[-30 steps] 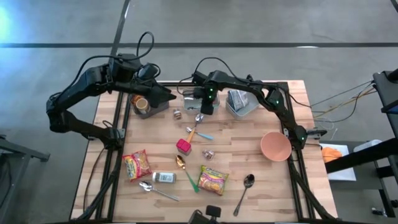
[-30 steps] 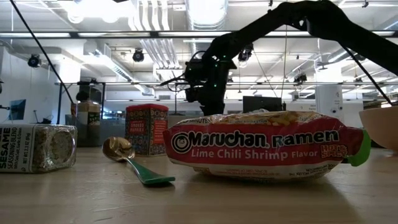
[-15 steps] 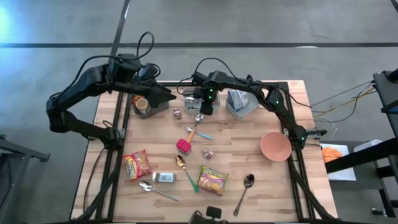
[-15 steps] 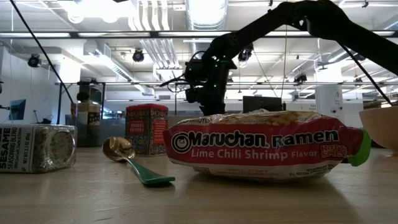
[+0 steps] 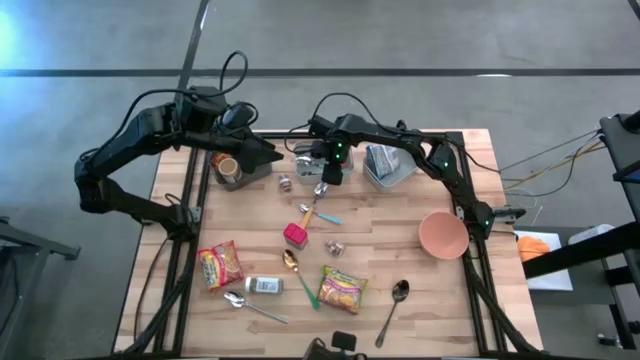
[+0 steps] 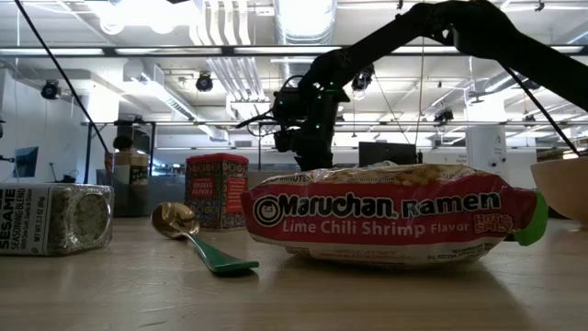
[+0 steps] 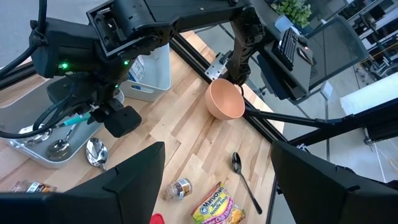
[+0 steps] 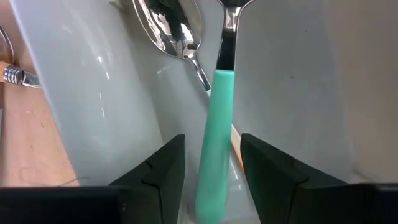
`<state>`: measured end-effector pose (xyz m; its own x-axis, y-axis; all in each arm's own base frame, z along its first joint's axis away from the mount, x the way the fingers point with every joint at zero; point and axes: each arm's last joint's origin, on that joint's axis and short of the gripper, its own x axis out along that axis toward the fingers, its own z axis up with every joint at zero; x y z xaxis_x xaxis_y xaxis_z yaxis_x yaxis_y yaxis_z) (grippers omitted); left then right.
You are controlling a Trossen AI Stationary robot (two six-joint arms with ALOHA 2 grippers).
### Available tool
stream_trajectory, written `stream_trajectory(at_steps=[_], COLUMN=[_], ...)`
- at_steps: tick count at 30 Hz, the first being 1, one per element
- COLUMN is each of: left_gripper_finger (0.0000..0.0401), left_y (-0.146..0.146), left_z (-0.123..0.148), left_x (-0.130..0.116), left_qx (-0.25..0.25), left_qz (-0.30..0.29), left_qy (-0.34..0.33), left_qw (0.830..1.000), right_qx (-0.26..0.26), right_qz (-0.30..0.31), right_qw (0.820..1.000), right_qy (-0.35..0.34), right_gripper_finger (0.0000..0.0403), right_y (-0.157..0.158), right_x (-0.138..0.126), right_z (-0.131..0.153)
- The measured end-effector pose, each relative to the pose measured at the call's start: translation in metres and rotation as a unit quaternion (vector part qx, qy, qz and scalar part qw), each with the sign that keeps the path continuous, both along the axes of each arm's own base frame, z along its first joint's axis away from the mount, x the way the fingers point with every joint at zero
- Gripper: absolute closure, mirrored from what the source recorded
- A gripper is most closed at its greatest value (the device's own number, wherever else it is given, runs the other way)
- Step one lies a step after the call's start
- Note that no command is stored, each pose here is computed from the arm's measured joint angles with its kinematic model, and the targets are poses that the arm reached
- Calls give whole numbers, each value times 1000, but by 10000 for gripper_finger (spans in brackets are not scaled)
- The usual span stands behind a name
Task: Pick & Place Food Item
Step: Put the big blue spoon into the left gray bin
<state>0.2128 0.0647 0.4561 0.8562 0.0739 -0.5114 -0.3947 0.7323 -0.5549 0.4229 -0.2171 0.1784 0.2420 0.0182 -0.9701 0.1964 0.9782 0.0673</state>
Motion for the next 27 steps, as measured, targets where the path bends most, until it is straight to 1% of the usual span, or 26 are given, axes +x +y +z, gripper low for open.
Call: stream_trajectory(at_steps=[15,18,24,27], left_gripper_finger=[105,105,105,105], left_y=[0,0,0,0], left_z=[0,0,0,0], left_x=[0,0,0,0], left_qx=[1,1,1,1], left_qz=[-1,-1,-1,-1], left_qy=[0,0,0,0], left_qw=[1000,1000,1000,1000], right_qx=[-9,-5,0,-1], right_qz=[4,2,-2,-4], right_qw=[1000,1000,1000,1000], right_qy=[-19,-11,-4,-7], right_gripper_finger=[251,276,357,358], right_y=[-2,-1,0,0], right_x=[3,1,-1,0], right_z=[-2,-7,-13,-12])
